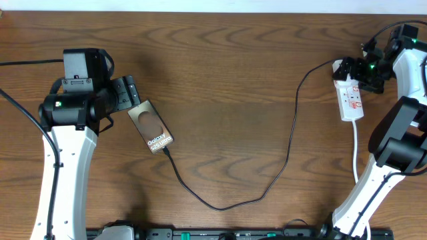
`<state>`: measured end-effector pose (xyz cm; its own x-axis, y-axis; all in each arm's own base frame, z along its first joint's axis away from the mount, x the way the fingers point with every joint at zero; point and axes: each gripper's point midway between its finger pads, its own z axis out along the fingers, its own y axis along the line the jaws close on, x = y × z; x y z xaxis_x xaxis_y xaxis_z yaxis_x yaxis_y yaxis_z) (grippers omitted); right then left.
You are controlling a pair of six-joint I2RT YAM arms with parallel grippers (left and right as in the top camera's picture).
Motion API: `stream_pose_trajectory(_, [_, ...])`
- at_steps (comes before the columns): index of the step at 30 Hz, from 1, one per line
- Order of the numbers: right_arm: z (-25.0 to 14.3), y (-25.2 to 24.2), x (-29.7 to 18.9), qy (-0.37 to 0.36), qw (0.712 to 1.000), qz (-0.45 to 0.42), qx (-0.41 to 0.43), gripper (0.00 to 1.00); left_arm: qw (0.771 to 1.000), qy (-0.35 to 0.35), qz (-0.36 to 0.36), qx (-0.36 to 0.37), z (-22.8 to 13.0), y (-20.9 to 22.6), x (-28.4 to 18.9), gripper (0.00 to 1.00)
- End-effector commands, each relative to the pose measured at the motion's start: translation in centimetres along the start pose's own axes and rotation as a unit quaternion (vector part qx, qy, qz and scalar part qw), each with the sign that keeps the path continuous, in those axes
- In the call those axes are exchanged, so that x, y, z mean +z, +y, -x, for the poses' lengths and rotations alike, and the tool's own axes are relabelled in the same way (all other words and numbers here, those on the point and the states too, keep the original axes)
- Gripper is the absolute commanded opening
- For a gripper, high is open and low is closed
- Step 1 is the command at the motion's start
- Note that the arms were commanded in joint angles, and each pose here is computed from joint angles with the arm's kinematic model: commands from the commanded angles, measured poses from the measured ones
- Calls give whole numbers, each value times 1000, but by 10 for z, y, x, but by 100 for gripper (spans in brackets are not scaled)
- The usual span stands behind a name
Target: Plug charger to phone and switch on socket
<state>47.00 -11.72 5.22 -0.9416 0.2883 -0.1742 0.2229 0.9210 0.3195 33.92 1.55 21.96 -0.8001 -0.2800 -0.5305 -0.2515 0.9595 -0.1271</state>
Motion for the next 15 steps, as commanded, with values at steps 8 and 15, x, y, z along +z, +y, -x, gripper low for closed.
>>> stream_pose_trajectory(8, [-2, 12, 8, 8, 999, 32, 6, 98, 1000, -16, 4, 6, 8, 0, -8, 87])
stream_pose_trajectory(15, [-4, 12, 10, 11, 999, 32, 8, 98, 1000, -16, 4, 6, 8, 0, -8, 87])
